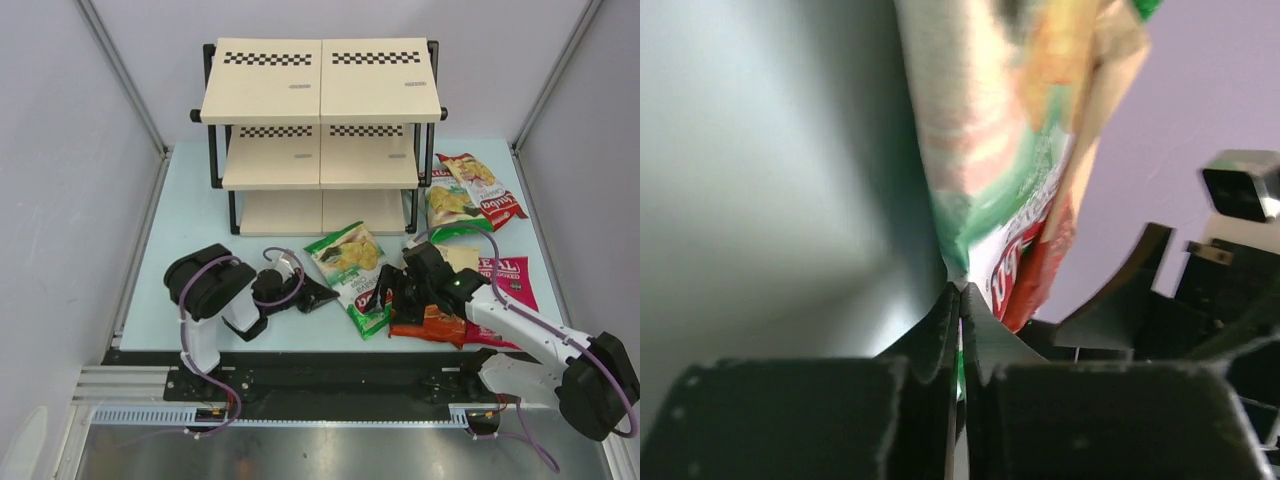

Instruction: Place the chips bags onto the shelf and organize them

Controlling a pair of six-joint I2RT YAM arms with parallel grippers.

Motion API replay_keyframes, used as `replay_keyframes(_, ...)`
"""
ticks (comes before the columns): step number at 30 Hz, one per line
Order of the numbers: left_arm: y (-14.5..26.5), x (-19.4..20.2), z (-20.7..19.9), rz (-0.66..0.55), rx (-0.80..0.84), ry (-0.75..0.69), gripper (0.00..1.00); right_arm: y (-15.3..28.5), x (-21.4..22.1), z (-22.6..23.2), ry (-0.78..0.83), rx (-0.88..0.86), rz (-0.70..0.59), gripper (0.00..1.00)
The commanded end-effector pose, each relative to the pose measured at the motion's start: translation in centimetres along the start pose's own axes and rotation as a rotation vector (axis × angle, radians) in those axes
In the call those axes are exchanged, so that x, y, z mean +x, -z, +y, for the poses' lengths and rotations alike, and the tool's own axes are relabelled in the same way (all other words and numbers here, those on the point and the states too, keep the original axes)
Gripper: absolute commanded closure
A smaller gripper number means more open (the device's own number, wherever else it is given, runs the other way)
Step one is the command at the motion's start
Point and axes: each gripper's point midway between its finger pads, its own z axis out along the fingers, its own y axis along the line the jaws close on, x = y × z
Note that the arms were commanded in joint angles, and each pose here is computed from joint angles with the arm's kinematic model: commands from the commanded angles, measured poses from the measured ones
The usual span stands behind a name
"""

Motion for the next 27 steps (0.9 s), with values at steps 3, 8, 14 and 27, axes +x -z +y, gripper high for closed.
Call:
replay_keyframes(3,0.3,-2.4,-2.8,-0.065,0.032,-0.117,0.91,-0.4,-1.0,1.8,-0.013,-0.074,-0.017,0.16)
replay_keyframes(8,-1.2,-2.8,-2.9,-0.038,0.022,-0.161,0.34,-0.3,-1.4,1.7,-0.017,-0.081,-0.02,0.16)
replay_keyframes(14,-3.3,-3.2,-2.8,-0.033,0.051,-0.143,0.33,-0.1,-1.7,1.2,-0.028,-0.076,-0.019,0.17)
replay_keyframes(27,0.2,-4.8,-3.7,-0.156,0.005,-0.099,1.0,-0.8,-2.5,2.3,-0.058,-0.13,-0.002,0.21)
